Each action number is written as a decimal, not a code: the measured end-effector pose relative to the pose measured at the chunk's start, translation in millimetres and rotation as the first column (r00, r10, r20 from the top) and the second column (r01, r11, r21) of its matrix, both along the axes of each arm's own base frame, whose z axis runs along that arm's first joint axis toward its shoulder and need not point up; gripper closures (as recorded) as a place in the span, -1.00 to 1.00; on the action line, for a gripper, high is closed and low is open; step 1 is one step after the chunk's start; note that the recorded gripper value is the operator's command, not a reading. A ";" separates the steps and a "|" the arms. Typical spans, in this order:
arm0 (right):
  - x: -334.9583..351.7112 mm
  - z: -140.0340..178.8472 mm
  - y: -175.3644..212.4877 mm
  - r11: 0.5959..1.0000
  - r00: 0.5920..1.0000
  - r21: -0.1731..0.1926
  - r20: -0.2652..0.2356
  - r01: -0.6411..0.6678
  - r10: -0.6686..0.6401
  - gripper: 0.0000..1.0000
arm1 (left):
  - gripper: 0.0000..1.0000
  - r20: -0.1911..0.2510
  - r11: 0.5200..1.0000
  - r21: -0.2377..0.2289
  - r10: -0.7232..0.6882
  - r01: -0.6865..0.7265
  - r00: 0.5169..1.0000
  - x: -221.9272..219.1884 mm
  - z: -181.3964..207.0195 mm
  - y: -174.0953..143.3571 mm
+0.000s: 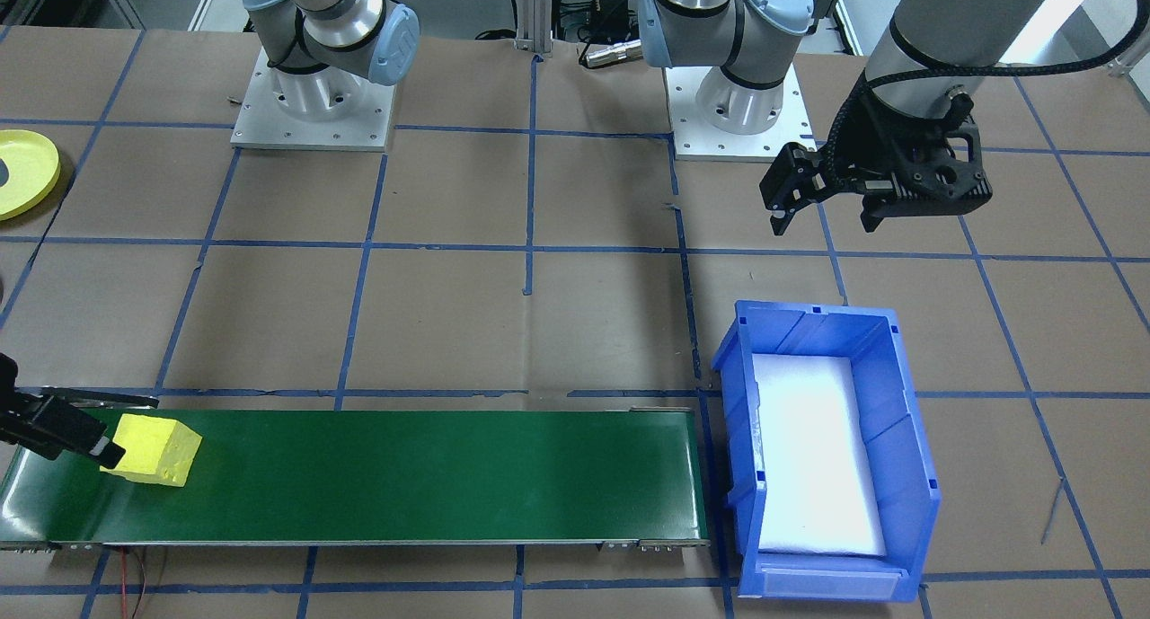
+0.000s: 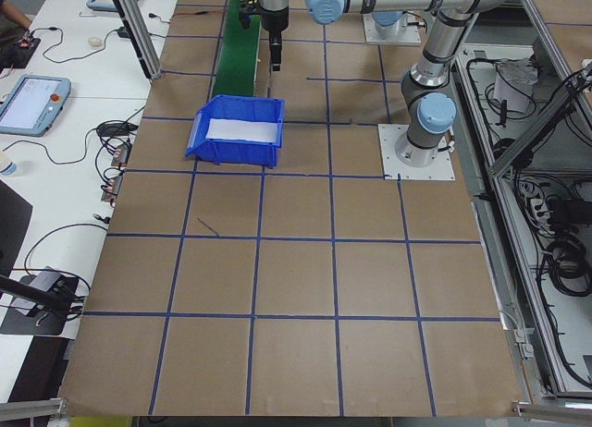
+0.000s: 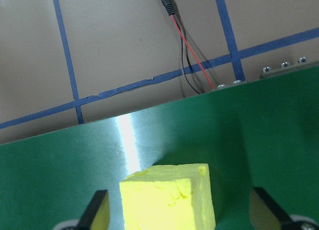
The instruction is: Move block left to right into plate
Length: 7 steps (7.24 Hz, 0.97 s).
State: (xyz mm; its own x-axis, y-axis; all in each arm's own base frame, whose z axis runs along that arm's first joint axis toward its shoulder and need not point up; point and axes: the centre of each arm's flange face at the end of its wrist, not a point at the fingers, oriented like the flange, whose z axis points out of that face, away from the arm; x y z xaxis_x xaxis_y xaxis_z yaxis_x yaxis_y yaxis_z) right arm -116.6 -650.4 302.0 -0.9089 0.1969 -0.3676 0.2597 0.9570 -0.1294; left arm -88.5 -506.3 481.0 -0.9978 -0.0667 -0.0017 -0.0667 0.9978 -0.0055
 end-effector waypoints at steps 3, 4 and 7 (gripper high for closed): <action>-1.5 -31.5 -2.6 0.999 1.000 0.050 0.008 0.002 -0.003 -0.92 | -1.00 0.001 1.000 -0.001 0.000 0.000 1.000 0.1 0.5 -0.1; -3.7 -37.9 -2.0 0.998 1.000 0.068 -0.009 0.003 -0.002 -0.57 | -1.00 0.001 1.000 -0.001 0.000 0.000 1.000 0.1 0.6 -0.1; -14.2 -43.2 0.9 0.994 0.995 0.111 -0.098 0.007 0.004 0.26 | -1.00 0.003 1.000 -0.009 0.005 -0.005 1.000 4.0 2.9 -1.1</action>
State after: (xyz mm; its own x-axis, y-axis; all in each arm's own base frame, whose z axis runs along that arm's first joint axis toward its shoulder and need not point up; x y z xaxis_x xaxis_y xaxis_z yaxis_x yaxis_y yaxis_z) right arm -130.7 -649.5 258.8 -0.9392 0.2332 -0.2522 0.2525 0.9665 -0.0469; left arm -84.5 -507.5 484.0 -0.9974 -0.0717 -0.0039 -0.0716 0.9973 -0.0146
